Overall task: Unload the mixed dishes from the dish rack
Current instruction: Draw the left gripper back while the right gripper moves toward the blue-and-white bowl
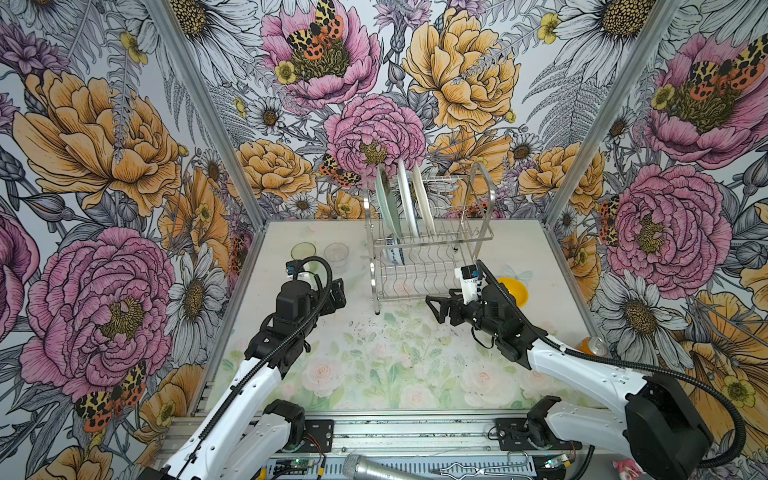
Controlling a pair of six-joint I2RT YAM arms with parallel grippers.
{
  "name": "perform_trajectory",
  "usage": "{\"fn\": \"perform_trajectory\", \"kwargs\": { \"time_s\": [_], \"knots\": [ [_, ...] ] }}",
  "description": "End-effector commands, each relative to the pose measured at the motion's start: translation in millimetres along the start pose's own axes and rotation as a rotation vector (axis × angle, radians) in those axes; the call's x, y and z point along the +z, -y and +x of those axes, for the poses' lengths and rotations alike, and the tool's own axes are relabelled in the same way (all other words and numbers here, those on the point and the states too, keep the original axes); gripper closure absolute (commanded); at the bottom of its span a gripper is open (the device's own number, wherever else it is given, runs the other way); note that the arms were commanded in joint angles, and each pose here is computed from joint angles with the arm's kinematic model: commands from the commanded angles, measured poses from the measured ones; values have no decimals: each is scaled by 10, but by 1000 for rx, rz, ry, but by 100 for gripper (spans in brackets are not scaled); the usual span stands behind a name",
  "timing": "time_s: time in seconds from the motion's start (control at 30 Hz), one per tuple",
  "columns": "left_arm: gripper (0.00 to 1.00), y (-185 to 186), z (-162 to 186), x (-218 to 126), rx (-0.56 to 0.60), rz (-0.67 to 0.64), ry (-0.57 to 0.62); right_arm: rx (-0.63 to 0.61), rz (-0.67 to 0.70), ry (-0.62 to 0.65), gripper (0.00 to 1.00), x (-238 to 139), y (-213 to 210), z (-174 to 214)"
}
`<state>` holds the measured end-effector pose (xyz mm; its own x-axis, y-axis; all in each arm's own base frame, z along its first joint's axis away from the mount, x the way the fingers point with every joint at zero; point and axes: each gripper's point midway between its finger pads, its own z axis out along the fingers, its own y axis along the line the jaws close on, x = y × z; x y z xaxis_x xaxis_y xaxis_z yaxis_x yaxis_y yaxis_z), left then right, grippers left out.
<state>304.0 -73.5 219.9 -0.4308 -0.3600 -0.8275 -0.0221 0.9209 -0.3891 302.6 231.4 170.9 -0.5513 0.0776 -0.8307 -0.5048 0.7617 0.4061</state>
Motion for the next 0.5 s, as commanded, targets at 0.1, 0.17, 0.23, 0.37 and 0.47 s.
{"fn": "perform_trajectory", "kwargs": {
  "time_s": [0.1,0.17,0.23,0.37,0.47],
  "knots": [
    [1,84,42,-19,-10,68,49,7,2,46,4,142,-30,-181],
    [1,70,82,-16,5,70,50,8,12,47,5,177,-2,-173],
    [1,62,113,-8,13,78,56,7,14,49,5,222,2,-190],
    [1,70,130,-1,22,103,89,0,7,59,5,321,-16,-259],
    [1,62,175,7,24,119,105,-2,8,60,1,415,-31,-320]
  ]
}}
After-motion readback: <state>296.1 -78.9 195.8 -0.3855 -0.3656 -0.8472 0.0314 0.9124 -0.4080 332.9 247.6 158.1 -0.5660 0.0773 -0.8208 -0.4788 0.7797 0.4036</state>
